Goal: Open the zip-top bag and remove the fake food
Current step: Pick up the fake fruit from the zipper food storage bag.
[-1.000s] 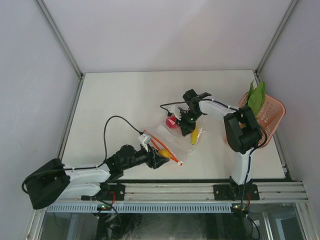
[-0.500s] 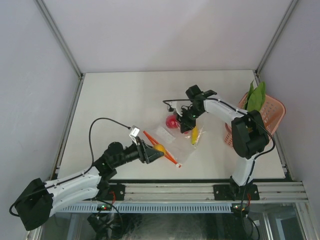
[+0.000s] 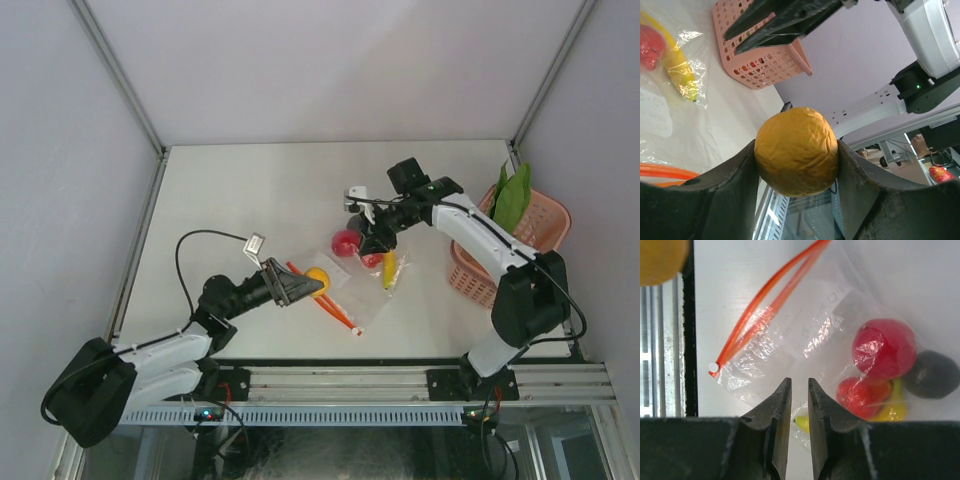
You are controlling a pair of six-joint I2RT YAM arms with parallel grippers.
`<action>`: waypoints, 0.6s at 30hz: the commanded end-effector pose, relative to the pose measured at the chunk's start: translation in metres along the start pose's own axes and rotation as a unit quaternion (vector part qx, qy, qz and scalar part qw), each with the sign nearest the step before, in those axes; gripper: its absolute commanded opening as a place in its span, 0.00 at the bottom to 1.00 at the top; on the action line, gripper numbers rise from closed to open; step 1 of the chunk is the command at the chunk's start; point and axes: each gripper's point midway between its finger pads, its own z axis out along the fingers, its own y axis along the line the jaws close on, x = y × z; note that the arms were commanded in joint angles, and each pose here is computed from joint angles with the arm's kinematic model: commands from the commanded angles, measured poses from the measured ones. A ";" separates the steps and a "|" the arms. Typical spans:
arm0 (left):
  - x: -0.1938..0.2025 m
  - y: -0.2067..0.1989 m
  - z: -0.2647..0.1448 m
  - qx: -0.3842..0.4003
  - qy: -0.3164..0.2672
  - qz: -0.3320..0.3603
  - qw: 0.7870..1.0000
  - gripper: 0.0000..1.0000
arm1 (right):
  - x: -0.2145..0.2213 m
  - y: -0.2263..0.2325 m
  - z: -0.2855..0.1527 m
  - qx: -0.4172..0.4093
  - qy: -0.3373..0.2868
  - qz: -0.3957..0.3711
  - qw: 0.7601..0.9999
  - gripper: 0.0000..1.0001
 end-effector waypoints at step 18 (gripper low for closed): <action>-0.020 -0.036 0.018 0.092 0.001 -0.044 0.995 0.04 | -0.079 0.076 -0.044 -0.074 -0.210 -0.123 0.967 0.56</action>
